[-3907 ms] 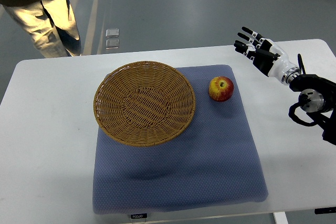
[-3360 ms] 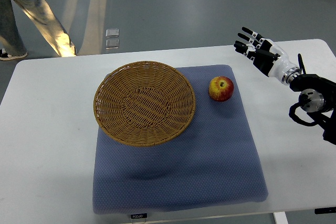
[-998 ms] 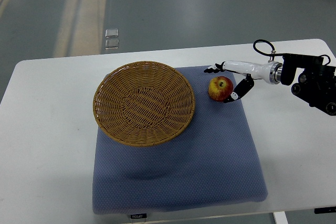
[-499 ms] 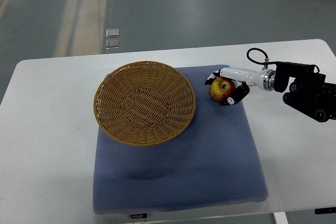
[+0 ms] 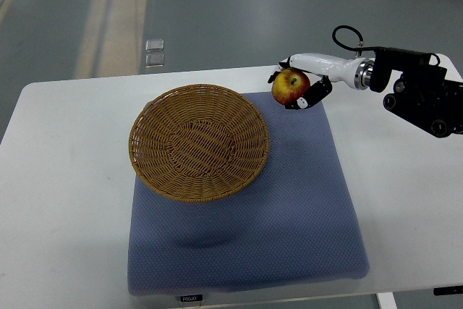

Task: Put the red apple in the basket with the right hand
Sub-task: 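Carry the apple with the right hand over the wicker basket and lower it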

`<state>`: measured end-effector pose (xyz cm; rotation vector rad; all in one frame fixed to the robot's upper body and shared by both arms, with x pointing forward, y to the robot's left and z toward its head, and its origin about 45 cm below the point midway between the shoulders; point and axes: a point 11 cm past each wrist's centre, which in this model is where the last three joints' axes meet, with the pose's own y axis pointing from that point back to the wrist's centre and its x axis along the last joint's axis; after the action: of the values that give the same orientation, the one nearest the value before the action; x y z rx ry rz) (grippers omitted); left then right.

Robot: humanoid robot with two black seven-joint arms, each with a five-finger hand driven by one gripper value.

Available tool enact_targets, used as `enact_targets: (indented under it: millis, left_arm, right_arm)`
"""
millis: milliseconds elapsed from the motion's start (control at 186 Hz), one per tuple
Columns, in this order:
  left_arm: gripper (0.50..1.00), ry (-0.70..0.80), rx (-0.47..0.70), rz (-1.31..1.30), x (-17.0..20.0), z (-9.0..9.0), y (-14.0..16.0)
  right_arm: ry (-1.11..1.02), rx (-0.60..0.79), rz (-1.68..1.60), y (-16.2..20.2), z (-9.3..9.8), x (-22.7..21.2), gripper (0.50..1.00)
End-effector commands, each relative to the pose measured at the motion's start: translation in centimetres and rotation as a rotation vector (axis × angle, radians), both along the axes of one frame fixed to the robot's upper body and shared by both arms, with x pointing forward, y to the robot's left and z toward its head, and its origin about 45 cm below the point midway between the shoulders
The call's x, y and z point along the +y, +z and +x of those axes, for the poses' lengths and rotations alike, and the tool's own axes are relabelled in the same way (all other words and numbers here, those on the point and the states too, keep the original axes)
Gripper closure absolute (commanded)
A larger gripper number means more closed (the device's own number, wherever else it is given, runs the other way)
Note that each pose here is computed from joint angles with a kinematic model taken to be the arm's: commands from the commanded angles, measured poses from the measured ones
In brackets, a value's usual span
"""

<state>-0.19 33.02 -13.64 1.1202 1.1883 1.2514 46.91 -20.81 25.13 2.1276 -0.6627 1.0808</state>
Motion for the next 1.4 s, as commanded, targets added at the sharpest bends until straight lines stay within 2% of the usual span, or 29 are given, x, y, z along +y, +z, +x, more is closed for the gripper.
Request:
enact_targets:
  millis: [0, 102, 156, 161, 182, 279, 284, 317, 360, 365, 408, 462, 467, 478, 692, 864, 869, 928, 971, 1234, 1240, 1261, 1342, 1379, 1395]
  left_arm:
    - [0.500, 0.001, 0.000, 0.001, 0.0, 0.0, 0.0]
    - [0.500, -0.001, 0.000, 0.001, 0.0, 0.0, 0.0]
    - [0.500, -0.001, 0.000, 0.001, 0.0, 0.0, 0.0]
    - [0.500, 0.001, 0.000, 0.001, 0.0, 0.0, 0.0]
    - [0.500, 0.001, 0.000, 0.001, 0.0, 0.0, 0.0]
    - [0.500, 0.001, 0.000, 0.001, 0.0, 0.0, 0.0]
    - [0.500, 0.002, 0.000, 0.003, 0.1, 0.0, 0.0]
    - [0.500, 0.002, 0.000, 0.003, 0.1, 0.0, 0.0]
    - [0.500, 0.002, 0.000, 0.003, 0.1, 0.0, 0.0]
    - [0.500, 0.002, 0.000, 0.003, 0.1, 0.0, 0.0]
    - [0.500, 0.002, 0.000, 0.003, 0.1, 0.0, 0.0]
    - [0.500, 0.002, 0.000, 0.003, 0.1, 0.0, 0.0]
    - [0.500, 0.002, 0.000, 0.003, 0.1, 0.0, 0.0]
    - [0.500, 0.002, 0.000, 0.001, 0.0, 0.0, 0.0]
    - [0.500, 0.004, -0.001, 0.001, 0.0, 0.0, 0.0]
    - [0.500, 0.004, -0.001, -0.001, 0.0, 0.0, 0.0]
    - [0.500, 0.004, -0.001, 0.001, 0.0, 0.0, 0.0]
    - [0.500, 0.004, -0.001, -0.001, 0.0, 0.0, 0.0]
    - [0.500, 0.002, -0.001, -0.001, 0.0, 0.0, 0.0]
    - [0.500, 0.001, 0.000, 0.000, 0.0, 0.0, 0.0]
    - [0.500, 0.001, 0.000, 0.000, 0.0, 0.0, 0.0]
    - [0.500, -0.001, 0.000, 0.000, 0.0, 0.0, 0.0]
    - [0.500, -0.001, 0.000, 0.000, 0.0, 0.0, 0.0]
    - [0.500, -0.002, 0.000, 0.000, 0.0, 0.0, 0.0]
    - [0.500, -0.001, 0.000, 0.000, 0.0, 0.0, 0.0]
  right_arm:
    - [0.072, -0.051, 0.023, 3.0, 0.3, 2.5, 0.940]
    - [0.137, -0.068, 0.035, 4.6, 0.1, 5.1, 0.940]
    - [0.137, -0.068, 0.035, 4.6, 0.1, 5.2, 0.940]
    - [0.200, -0.052, 0.048, 4.7, -0.6, 7.9, 0.938]
    - [0.227, -0.043, 0.054, 4.7, -0.9, 8.9, 0.938]
    - [0.264, -0.033, 0.065, 4.7, -1.5, 10.3, 0.932]
    - [0.307, -0.026, 0.077, 4.8, -2.1, 11.7, 0.928]
    - [0.333, -0.023, 0.086, 4.8, -2.6, 12.5, 0.926]
    - [0.333, -0.023, 0.086, 4.8, -2.6, 12.5, 0.926]
    - [0.372, -0.012, 0.102, 4.5, -3.4, 14.3, 0.922]
    - [0.406, 0.000, 0.110, 4.2, -4.1, 15.9, 0.920]
    - [0.406, 0.000, 0.111, 4.2, -4.1, 15.9, 0.920]
    - [0.439, 0.016, 0.116, 3.8, -4.9, 17.2, 0.920]
    - [0.446, 0.021, 0.114, 3.6, -5.1, 17.4, 0.920]
    - [0.552, 0.084, 0.035, -0.3, -8.3, 20.6, 0.906]
    - [0.556, 0.109, -0.007, -2.4, -9.0, 20.6, 0.881]
    - [0.541, 0.118, -0.014, -3.0, -8.8, 20.3, 0.859]
    - [0.540, 0.118, -0.014, -3.0, -8.8, 20.3, 0.857]
    - [0.513, 0.110, -0.027, -3.3, -8.2, 19.9, 0.828]
    - [0.459, 0.076, -0.068, -4.0, -7.1, 18.9, 0.787]
    - [0.440, 0.065, -0.073, -4.0, -6.7, 18.6, 0.765]
    - [0.433, 0.061, -0.074, -4.0, -6.6, 18.6, 0.744]
    - [0.419, 0.049, -0.077, -4.1, -6.4, 18.5, 0.687]
    - [0.418, 0.043, -0.080, -4.2, -6.4, 18.5, 0.609]
    - [0.419, 0.044, -0.080, -4.2, -6.4, 18.5, 0.595]
